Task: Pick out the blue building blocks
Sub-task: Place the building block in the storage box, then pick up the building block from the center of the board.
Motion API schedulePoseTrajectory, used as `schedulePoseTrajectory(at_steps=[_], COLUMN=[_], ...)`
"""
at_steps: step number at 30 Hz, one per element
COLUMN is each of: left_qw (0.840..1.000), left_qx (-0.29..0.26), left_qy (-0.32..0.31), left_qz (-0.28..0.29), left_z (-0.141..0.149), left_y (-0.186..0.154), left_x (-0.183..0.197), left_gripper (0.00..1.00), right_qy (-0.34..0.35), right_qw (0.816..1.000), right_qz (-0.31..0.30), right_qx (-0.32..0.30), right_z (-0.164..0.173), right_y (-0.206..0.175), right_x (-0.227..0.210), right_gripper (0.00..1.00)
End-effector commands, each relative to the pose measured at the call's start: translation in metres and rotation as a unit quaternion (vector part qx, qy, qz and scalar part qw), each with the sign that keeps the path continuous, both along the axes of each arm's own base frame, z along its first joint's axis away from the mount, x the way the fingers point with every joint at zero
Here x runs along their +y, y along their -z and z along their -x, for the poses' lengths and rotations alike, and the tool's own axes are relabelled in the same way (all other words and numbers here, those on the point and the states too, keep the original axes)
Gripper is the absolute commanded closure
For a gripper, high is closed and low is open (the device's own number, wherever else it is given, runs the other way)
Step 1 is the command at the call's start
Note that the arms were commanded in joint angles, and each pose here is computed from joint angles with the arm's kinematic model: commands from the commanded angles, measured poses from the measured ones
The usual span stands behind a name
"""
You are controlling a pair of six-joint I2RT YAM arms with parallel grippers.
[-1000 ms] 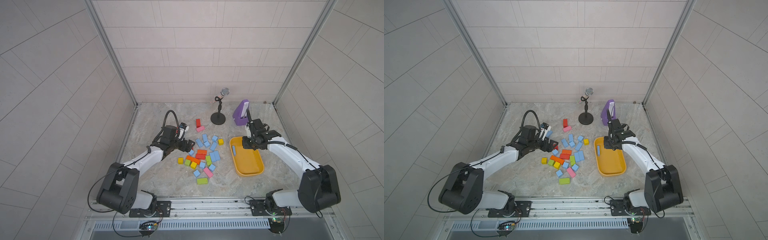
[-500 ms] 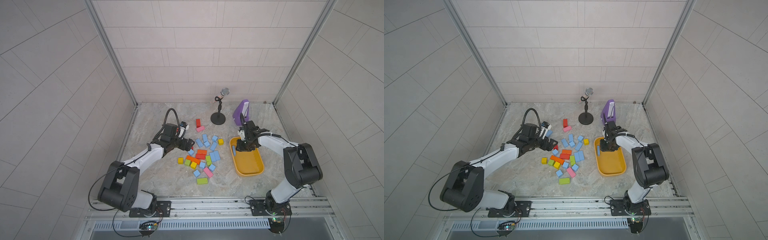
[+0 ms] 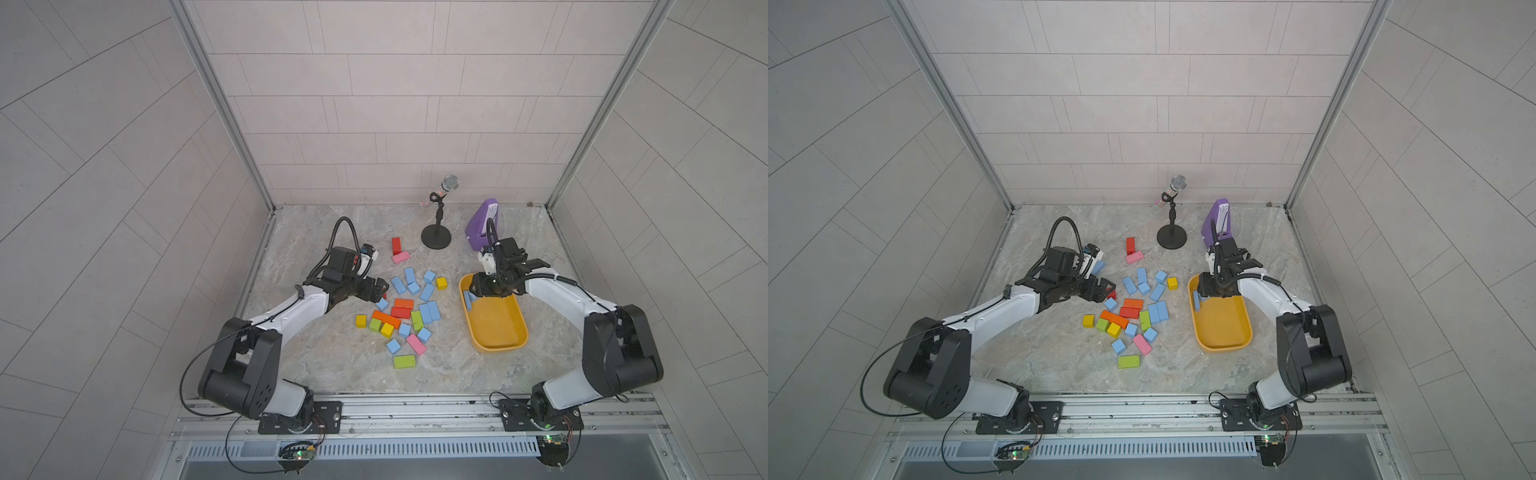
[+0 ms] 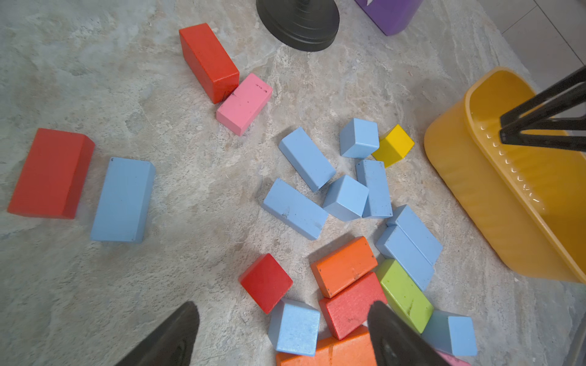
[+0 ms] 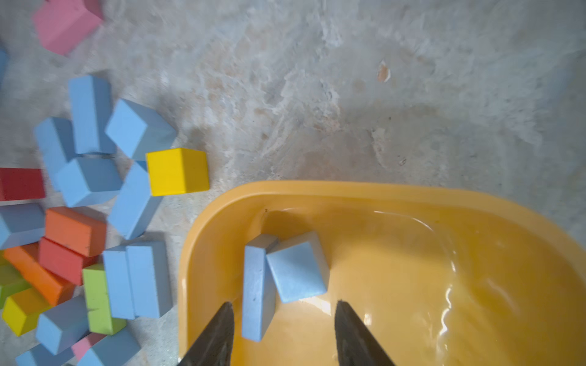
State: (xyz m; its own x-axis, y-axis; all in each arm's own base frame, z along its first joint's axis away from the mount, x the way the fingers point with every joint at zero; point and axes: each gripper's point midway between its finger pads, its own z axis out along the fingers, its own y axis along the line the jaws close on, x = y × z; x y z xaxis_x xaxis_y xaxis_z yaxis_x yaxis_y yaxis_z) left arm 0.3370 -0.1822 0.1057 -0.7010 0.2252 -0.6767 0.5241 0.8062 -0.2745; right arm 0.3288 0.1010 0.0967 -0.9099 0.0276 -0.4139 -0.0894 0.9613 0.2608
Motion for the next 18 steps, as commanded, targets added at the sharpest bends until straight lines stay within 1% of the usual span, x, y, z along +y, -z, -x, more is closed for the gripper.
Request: schedulePoseTrajectory(at_steps=[1, 4, 6, 9, 11, 13, 18], left_qw=[1.0, 1.0, 1.0, 1.0, 1.0, 1.0, 1.0], left_qx=[-0.011, -0.017, -0.022, -0.019, -0.017, -0.018, -0.026], left_qy=[-0.004, -0.01, -0.011, -0.007, -0.002, 0.0, -0.002], left_qz=[-0.005, -0.009, -0.009, -0.006, -0.001, -0.001, -0.003], left_z=[-0.006, -0.007, -0.007, -0.005, -0.003, -0.003, -0.004], left_y=[-0.011, -0.015, -0.019, -0.019, -0.019, -0.02, -0.024], left_x=[0.0, 0.002, 0.003, 0.002, 0.0, 0.0, 0.001], left_gripper=[0.12, 0.12, 0.12, 0.11, 0.11, 0.11, 0.11], right_qy=[-0.021, -0.037, -0.048, -0.068, -0.076, -0.069, -0.06], right_qw=[1.0, 0.998, 0.997, 0.997, 0.997, 0.997, 0.997], right_qz=[0.013, 0.054, 0.051, 0.015, -0.008, -0.001, 0.047], right_qx=[-0.001, -0.012, -0.024, -0.035, -0.03, -0.024, 0.005], right_z=[0.028, 0.045, 0.05, 0.046, 0.041, 0.035, 0.023], right_y=[-0.013, -0.017, -0.019, -0.021, -0.02, -0.015, 0.006], right_x=[0.019, 0.032, 0.043, 0.063, 0.075, 0.076, 0.068], right_gripper=[0.46, 0.45, 0.45, 0.45, 0.45, 0.45, 0.44])
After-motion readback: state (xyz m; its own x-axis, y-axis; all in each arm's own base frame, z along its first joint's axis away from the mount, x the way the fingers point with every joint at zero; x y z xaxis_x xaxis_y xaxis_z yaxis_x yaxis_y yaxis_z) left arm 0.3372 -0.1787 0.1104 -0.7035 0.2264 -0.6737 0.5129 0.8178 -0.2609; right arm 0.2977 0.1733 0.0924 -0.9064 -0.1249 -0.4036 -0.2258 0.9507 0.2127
